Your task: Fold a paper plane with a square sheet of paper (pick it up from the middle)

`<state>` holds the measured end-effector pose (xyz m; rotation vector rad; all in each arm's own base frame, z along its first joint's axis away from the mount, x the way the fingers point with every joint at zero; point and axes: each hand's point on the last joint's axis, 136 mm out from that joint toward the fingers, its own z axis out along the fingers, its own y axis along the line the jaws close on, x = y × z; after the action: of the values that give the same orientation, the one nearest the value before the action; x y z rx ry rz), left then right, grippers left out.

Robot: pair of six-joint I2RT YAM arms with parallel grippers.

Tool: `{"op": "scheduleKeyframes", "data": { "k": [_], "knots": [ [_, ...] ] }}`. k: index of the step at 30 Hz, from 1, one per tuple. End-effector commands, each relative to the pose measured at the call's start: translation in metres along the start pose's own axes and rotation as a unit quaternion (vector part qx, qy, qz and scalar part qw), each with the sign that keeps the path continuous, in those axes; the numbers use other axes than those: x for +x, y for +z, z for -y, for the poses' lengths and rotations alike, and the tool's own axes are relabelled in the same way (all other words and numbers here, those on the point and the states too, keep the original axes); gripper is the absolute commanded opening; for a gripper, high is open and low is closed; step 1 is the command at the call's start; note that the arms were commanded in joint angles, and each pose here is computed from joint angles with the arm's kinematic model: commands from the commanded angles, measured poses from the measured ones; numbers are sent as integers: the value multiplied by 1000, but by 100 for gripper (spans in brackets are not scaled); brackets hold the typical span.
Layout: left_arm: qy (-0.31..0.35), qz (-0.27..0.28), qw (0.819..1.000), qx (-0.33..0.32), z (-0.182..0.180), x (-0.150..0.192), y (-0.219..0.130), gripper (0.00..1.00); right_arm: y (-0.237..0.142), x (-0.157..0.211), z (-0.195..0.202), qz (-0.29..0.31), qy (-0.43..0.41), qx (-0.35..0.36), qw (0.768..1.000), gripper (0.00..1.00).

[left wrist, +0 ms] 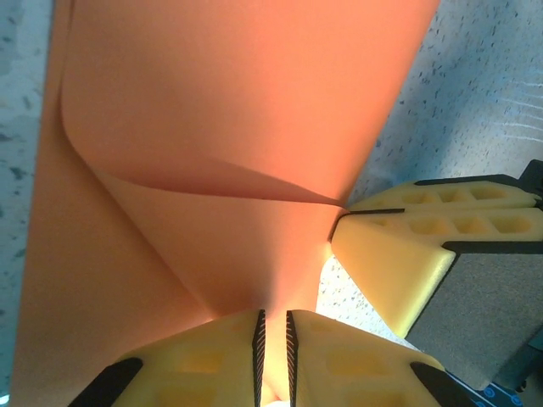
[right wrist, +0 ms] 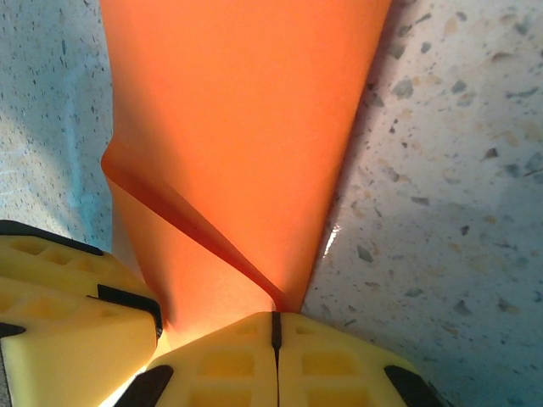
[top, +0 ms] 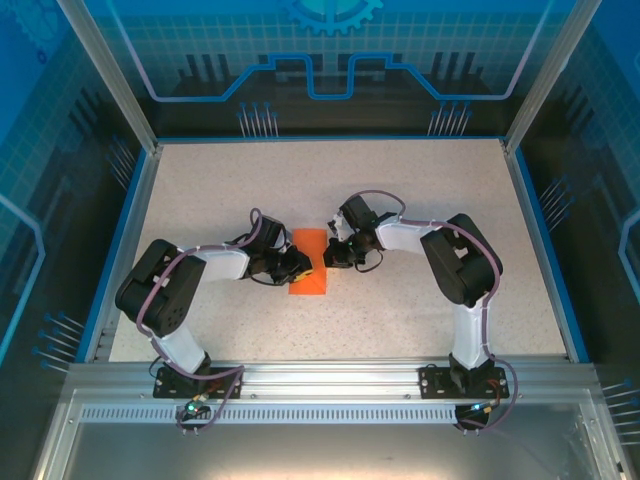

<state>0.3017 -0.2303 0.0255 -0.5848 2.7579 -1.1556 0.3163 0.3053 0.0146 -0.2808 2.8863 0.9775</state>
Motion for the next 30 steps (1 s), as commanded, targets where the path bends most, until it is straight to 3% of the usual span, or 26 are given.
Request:
{"op": "scheduleKeyframes", "data": {
  "k": [1,13,24,30],
  "knots": [
    [8,2,1000,-11,0,-2,0,19,2,-3,-12,-2,-21,-15,1000,6],
    [14,7,1000,-1,7,-1,-6,20,2,-4,-20,-2,-33,-32,999,6],
    [38,15,997,60,43,0,-24,22,9,0,0,-14,-16,12,1000,6],
    [36,9,997,62,41,-1,-17,22,8,1,3,-14,-14,21,1000,6]
  ]
}}
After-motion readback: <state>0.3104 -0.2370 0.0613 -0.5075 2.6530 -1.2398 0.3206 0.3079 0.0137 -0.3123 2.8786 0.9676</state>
